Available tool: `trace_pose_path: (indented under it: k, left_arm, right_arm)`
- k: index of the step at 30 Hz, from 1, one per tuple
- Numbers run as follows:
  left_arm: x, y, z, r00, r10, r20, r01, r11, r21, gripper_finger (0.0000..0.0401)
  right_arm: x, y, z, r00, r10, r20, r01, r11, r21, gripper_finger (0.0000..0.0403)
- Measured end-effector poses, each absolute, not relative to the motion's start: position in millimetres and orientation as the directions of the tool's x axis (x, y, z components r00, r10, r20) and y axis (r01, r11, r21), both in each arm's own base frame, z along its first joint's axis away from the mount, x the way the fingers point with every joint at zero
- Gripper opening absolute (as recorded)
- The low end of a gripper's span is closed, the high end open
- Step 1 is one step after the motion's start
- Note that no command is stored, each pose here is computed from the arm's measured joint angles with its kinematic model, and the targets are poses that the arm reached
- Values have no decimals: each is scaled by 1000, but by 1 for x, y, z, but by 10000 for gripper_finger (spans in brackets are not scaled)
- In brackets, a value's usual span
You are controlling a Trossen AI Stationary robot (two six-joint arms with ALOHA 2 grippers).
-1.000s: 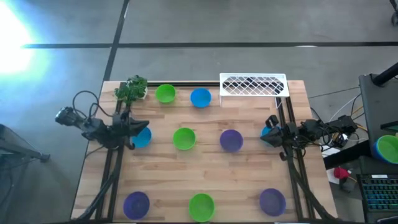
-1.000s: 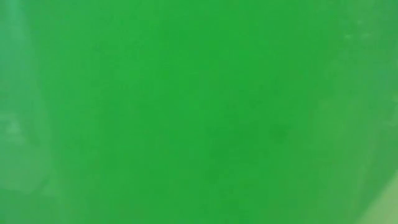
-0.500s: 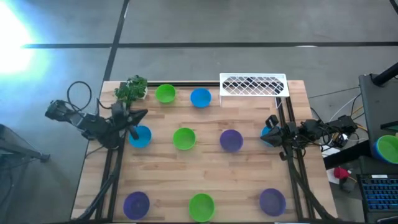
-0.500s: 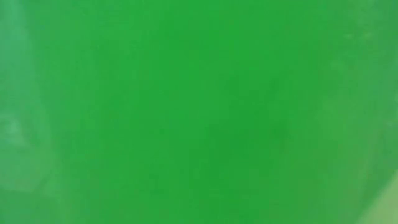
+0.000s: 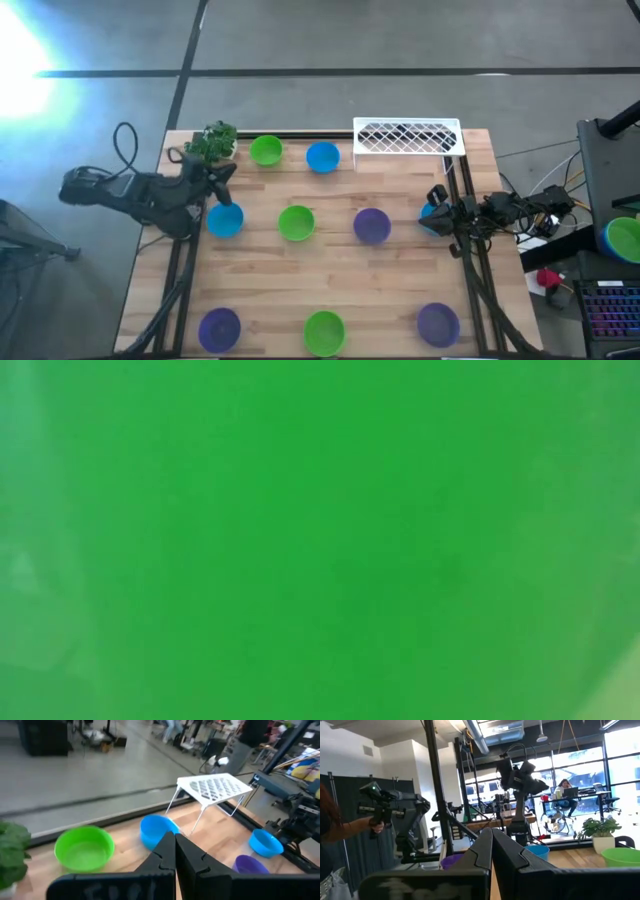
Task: Pick & Place Mini bowls
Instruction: Put the top green bowl on the shelf
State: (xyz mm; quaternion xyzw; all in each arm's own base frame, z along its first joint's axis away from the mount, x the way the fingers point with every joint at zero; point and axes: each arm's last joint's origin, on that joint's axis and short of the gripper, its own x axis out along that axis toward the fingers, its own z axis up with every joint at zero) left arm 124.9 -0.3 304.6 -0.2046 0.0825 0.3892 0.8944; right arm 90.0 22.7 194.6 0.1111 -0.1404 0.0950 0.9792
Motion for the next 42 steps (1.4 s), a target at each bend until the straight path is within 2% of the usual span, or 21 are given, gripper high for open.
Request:
trace_pose_path:
  k: [7,18,28,39,42]
  left_arm:
    - [143,20,295,629,653,-422,-777,557,-294,0]
    - [172,56,282,509,644,-571,-821,563,-97,0]
    - [201,91,286,446,619,-647,-859,500,-114,1]
    - [232,126,279,396,536,-745,-867,485,-111,65]
    - [238,136,276,396,484,-780,-872,464,-155,76]
  right_arm:
    - [90,23,195,943,155,296,-217,957,191,8]
    - [90,23,195,943,155,296,-217,957,191,8]
    - [90,23,195,943,155,296,-217,957,191,8]
    - [90,23,195,943,155,296,-217,957,190,8]
    - [90,23,195,943,155,296,-217,957,190,8]
